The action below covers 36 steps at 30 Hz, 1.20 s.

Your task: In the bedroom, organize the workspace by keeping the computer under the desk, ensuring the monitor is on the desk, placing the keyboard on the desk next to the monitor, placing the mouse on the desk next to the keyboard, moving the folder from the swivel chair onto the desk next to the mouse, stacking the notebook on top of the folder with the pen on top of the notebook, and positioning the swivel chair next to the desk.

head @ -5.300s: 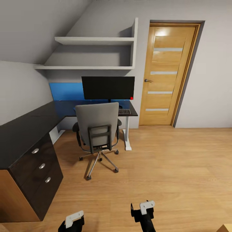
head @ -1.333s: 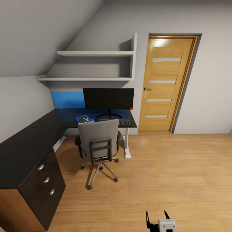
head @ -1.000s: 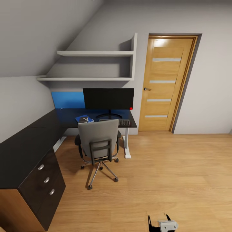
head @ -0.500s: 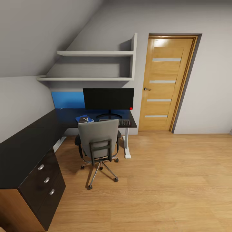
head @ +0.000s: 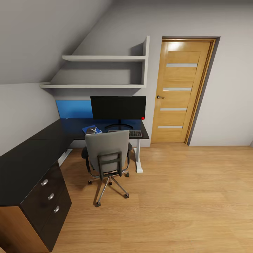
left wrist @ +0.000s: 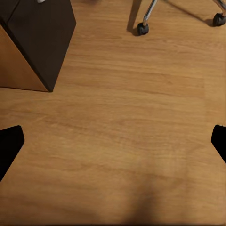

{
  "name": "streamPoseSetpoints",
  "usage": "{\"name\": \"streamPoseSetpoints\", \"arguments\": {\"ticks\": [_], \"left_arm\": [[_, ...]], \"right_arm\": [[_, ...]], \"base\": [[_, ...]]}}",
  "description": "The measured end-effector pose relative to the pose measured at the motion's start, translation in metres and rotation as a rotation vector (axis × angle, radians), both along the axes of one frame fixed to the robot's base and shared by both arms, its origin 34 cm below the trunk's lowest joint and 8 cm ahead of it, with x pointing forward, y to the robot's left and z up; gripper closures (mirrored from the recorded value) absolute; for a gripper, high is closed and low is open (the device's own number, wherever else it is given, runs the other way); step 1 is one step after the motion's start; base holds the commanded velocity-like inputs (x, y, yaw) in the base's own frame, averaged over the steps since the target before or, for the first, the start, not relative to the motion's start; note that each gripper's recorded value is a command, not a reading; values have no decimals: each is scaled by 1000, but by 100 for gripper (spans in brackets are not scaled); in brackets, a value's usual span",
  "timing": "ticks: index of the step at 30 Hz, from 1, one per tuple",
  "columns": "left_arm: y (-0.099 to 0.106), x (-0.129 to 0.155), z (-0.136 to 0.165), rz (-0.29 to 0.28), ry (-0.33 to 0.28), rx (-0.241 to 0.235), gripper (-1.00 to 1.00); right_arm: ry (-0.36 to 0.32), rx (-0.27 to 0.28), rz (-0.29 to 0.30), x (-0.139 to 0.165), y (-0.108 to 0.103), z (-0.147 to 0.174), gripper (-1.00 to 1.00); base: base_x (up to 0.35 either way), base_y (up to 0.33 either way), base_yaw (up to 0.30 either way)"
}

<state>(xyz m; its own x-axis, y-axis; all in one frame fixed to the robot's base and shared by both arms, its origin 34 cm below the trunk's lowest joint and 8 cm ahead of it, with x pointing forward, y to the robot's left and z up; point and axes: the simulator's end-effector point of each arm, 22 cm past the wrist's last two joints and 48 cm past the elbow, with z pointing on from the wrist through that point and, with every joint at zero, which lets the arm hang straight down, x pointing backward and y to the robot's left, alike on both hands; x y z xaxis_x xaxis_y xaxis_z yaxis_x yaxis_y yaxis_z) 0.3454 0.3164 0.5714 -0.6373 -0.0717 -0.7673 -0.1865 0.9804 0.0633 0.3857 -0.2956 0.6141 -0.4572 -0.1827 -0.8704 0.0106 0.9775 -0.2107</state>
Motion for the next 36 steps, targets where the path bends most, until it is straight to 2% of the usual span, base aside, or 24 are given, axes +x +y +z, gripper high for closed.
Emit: {"name": "streamPoseSetpoints", "arguments": {"ticks": [13,25,31,35,36], "left_arm": [[1,-5,-1,5,7,4,-100],[-7,-4,-2,-5,8,-8,-100],[-1,-5,-1,-2,8,0,-100],[-6,-5,-2,-6,9,-7,-100],[-13,-4,-3,-9,9,-15,-100]], "right_arm": [[31,1,5,-5,6,-6,-100],[37,4,5,-5,8,-8,-100],[37,4,6,-5,9,-8,-100],[37,4,5,-5,8,-8,-100],[37,4,5,-5,8,-8,-100]], "base": [[0,0,0],[0,0,0],[0,0,0],[0,0,0],[0,0,0]]}}
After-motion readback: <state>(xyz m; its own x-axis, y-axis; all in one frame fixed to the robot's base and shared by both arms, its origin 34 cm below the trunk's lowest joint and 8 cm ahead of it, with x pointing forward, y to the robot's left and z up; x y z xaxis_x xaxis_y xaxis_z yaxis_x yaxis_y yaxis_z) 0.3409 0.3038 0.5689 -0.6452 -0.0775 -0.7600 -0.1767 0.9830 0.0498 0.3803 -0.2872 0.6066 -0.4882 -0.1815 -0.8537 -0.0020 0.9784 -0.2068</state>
